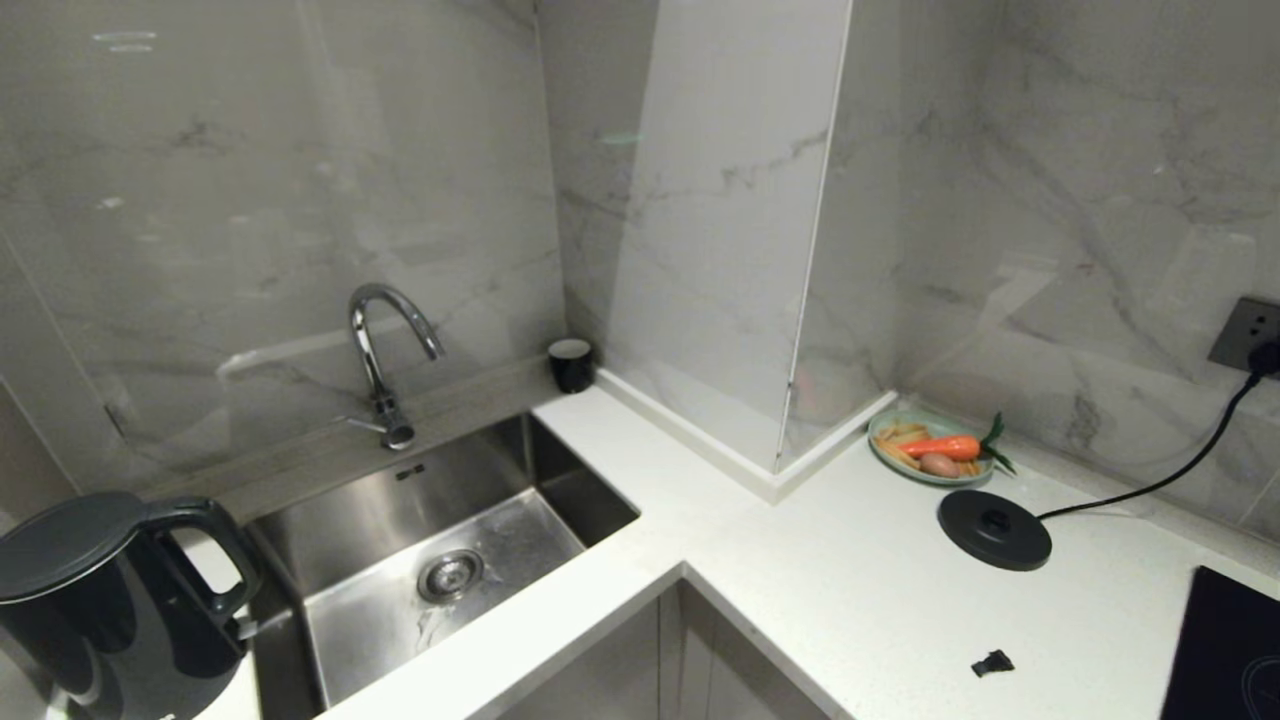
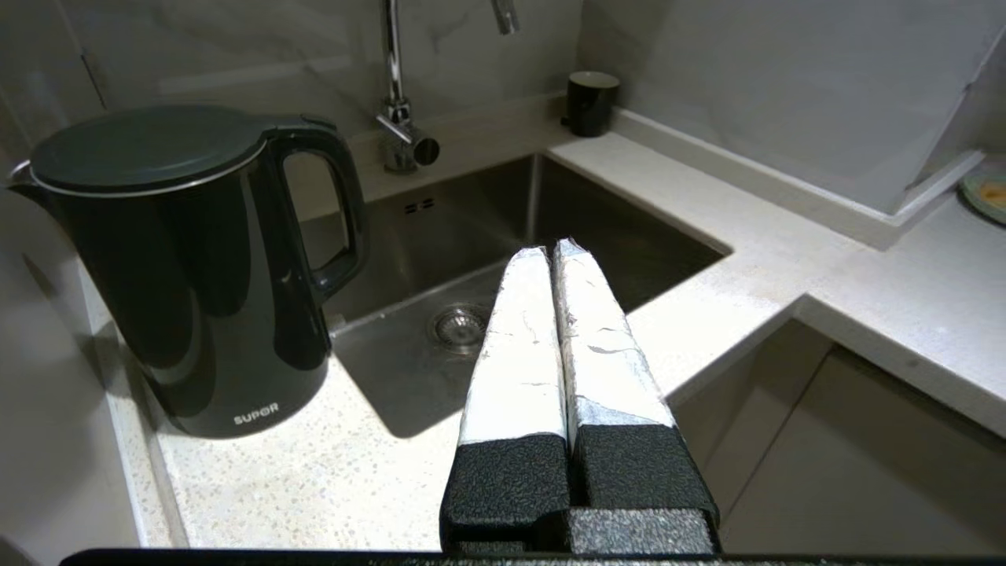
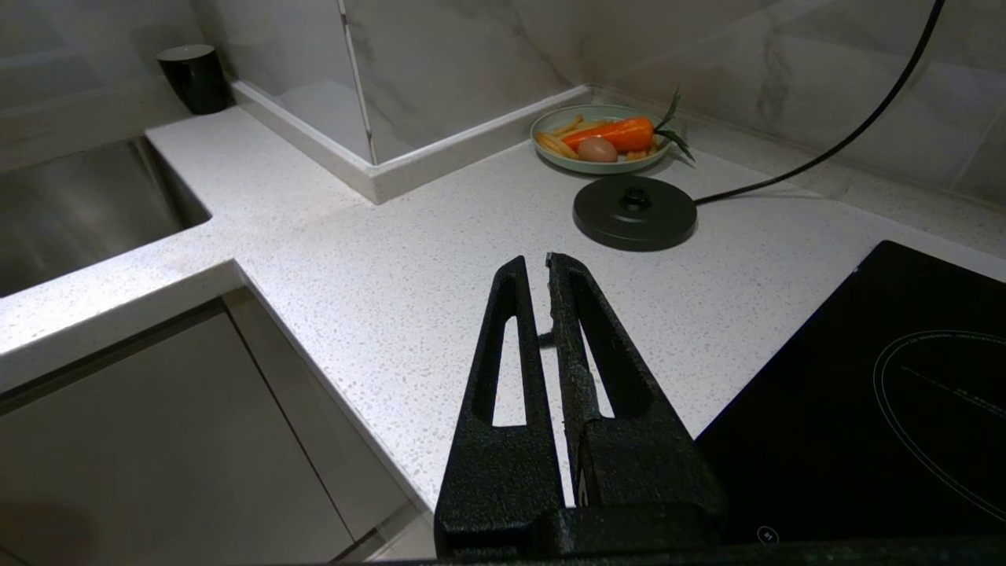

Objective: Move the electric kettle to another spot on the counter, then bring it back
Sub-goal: Grab the kettle

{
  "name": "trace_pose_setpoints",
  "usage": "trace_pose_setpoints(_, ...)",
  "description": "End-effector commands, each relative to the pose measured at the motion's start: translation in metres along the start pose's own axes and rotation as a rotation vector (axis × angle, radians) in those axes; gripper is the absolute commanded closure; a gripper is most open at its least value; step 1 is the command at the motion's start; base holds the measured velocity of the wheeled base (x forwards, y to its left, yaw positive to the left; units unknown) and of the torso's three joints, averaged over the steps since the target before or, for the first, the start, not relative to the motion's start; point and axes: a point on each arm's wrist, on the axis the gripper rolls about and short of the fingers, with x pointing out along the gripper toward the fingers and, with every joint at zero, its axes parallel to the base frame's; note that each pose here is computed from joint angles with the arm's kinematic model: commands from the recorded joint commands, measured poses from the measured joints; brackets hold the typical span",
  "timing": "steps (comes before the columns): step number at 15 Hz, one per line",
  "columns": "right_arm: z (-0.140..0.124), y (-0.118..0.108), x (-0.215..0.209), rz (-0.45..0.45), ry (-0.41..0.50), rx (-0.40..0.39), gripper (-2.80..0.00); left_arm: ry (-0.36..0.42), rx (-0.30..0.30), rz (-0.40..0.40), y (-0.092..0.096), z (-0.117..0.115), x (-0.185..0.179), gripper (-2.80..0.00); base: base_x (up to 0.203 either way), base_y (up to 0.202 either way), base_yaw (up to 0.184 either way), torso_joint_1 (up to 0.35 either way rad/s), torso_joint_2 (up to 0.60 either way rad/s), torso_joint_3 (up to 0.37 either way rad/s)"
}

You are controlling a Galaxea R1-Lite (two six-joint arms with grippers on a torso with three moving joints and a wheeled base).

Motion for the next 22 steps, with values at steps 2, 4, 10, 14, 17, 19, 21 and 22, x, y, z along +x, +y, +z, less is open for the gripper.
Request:
trace_pose_setpoints(2, 0.000, 0.000, 0.000, 0.001, 0.001, 0.000, 0.00, 0.029, -0.011, -0.033, -0.002, 0.016, 0.000, 0.00, 0.000, 0.000, 0.000, 0.000, 0.00, 0.000)
trace_pose_setpoints(4, 0.000, 0.000, 0.000, 0.000, 0.001, 0.000, 0.00, 0.046, -0.013, -0.035, -0.002, 0.026, 0.003, 0.00, 0.000, 0.000, 0.000, 0.000, 0.00, 0.000)
trace_pose_setpoints(10, 0.000, 0.000, 0.000, 0.001, 0.001, 0.000, 0.00, 0.115, -0.054, -0.037, -0.004, 0.067, 0.040, 0.00, 0.000, 0.000, 0.000, 0.000, 0.00, 0.000)
trace_pose_setpoints(14, 0.000, 0.000, 0.000, 0.000, 0.001, 0.000, 0.00, 0.201, -0.064, 0.003, -0.003, 0.078, 0.079, 0.00, 0.000, 0.000, 0.000, 0.000, 0.00, 0.000)
trace_pose_setpoints(17, 0.000, 0.000, 0.000, 0.000, 0.001, 0.000, 0.00, 0.275, -0.095, 0.042, -0.001, 0.080, 0.101, 0.00, 0.000, 0.000, 0.000, 0.000, 0.00, 0.000)
trace_pose_setpoints(19, 0.000, 0.000, 0.000, 0.001, 0.001, 0.000, 0.00, 0.339, -0.099, 0.107, 0.001, 0.075, 0.115, 0.00, 0.000, 0.000, 0.000, 0.000, 0.00, 0.000)
trace_pose_setpoints(21, 0.000, 0.000, 0.000, 0.001, 0.001, 0.000, 0.00, 0.371, -0.117, 0.192, 0.004, 0.071, 0.130, 0.00, 0.000, 0.000, 0.000, -0.034, 0.00, 0.002)
trace_pose_setpoints(22, 0.000, 0.000, 0.000, 0.001, 0.001, 0.000, 0.00, 0.375, -0.120, 0.226, 0.004, 0.069, 0.135, 0.00, 0.000, 0.000, 0.000, 0.000, 0.00, 0.000)
